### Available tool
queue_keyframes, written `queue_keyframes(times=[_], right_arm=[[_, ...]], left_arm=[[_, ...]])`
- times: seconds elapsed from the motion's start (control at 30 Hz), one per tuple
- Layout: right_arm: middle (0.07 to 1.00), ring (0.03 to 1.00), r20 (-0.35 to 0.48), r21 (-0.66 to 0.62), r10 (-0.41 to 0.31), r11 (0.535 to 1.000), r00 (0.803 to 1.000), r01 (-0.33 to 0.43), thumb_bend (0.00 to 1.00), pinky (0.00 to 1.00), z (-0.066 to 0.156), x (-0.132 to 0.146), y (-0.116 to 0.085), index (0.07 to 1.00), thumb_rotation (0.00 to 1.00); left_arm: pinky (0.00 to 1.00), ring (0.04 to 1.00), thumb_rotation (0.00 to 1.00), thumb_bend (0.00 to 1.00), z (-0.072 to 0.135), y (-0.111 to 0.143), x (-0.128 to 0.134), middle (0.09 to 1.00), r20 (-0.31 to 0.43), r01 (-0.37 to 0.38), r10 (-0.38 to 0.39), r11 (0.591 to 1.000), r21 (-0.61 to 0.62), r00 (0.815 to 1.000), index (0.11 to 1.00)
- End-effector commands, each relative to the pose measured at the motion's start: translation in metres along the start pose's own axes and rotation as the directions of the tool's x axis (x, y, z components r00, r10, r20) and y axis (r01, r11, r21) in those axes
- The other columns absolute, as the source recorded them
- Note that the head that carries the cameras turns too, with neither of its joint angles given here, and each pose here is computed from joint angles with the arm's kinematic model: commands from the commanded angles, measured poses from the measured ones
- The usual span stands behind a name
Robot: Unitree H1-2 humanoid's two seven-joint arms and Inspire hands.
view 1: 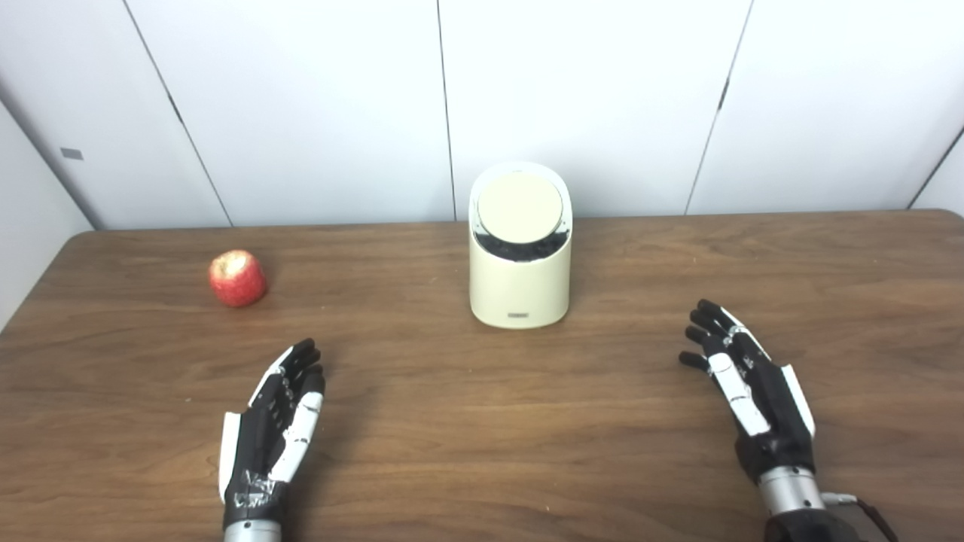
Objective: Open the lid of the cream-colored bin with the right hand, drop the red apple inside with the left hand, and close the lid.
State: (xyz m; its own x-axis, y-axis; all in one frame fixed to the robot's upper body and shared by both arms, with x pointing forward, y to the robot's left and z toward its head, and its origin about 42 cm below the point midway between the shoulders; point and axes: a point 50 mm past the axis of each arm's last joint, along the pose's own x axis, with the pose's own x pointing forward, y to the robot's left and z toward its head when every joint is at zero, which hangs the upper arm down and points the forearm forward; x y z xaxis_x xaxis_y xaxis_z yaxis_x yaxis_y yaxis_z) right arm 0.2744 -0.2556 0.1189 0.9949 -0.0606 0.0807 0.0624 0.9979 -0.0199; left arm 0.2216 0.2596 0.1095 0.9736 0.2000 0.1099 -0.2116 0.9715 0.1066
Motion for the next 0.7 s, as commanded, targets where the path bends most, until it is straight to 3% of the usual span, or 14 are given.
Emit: queue_keyframes(times=[0.0,0.67], right_arm=[[0.854,0.843,0.002,0.010,0.014,1.000,1.000,-0.014,0.37,0.72,0.0008,0.0010,0.0008,0.831,0.65],[0.854,0.838,-0.010,0.008,0.011,1.000,1.000,-0.011,0.40,0.71,-0.0054,0.0001,0.0011,0.827,0.65]], left_arm=[[0.81,0.830,0.63,0.50,-0.0021,-0.0013,-0.0039,0.847,0.005,-0.008,0.008,1.000,-0.005,1.000,0.861],[0.82,0.833,0.66,0.50,-0.0069,-0.0014,-0.0053,0.848,0.001,0.002,-0.002,1.000,0.007,1.000,0.863]])
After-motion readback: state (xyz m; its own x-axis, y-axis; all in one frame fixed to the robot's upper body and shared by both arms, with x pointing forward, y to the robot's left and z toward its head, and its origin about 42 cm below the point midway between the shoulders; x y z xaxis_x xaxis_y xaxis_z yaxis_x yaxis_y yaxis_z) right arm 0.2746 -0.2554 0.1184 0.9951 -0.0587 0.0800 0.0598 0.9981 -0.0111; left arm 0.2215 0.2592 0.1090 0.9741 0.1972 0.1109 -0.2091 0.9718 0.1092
